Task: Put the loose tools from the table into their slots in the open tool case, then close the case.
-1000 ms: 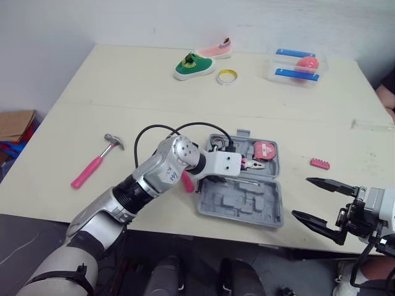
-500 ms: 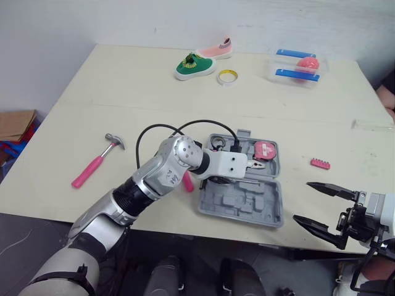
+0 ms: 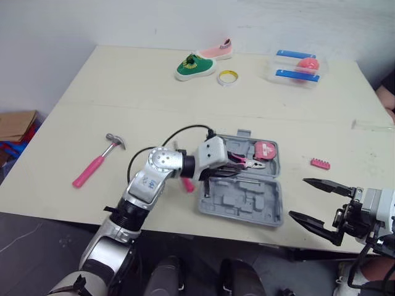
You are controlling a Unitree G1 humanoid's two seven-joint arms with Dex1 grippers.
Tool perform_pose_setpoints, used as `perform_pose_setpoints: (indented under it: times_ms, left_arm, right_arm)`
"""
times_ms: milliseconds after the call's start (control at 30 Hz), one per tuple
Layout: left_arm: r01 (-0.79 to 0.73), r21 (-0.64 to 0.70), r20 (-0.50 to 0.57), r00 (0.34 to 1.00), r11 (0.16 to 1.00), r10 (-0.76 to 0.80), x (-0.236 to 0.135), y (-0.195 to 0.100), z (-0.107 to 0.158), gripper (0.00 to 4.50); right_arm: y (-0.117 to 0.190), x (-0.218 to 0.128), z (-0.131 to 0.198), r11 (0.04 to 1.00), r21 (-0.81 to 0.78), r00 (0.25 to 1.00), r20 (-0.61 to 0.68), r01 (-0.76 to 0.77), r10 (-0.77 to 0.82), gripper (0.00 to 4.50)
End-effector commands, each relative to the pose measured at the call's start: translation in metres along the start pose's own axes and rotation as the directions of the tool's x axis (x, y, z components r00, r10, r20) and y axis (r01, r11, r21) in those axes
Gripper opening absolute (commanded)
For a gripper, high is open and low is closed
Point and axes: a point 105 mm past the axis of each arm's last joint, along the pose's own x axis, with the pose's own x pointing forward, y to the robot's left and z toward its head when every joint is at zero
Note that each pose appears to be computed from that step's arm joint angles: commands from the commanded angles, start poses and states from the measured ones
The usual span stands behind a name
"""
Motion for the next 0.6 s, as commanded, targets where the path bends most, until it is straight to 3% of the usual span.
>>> perform_pose_setpoints:
  times_ms: [33,600]
  left_arm:
    - [-0.004,0.038,-0.002,1.0,0.999,0.004,0.011,0.0,-0.001,0.09]
    - [-0.039,-0.074,-0.158,0.987,0.996,0.027,0.023,-0.001,-0.047,0.09]
  right_arm:
    - [0.001,0.002,0.003,1.0,-0.012,1.0,0.015,-0.009,0.009,4.5]
    - [0.003,-0.003,-0.003,1.0,-0.01,1.0,0.008,0.008,-0.008,4.5]
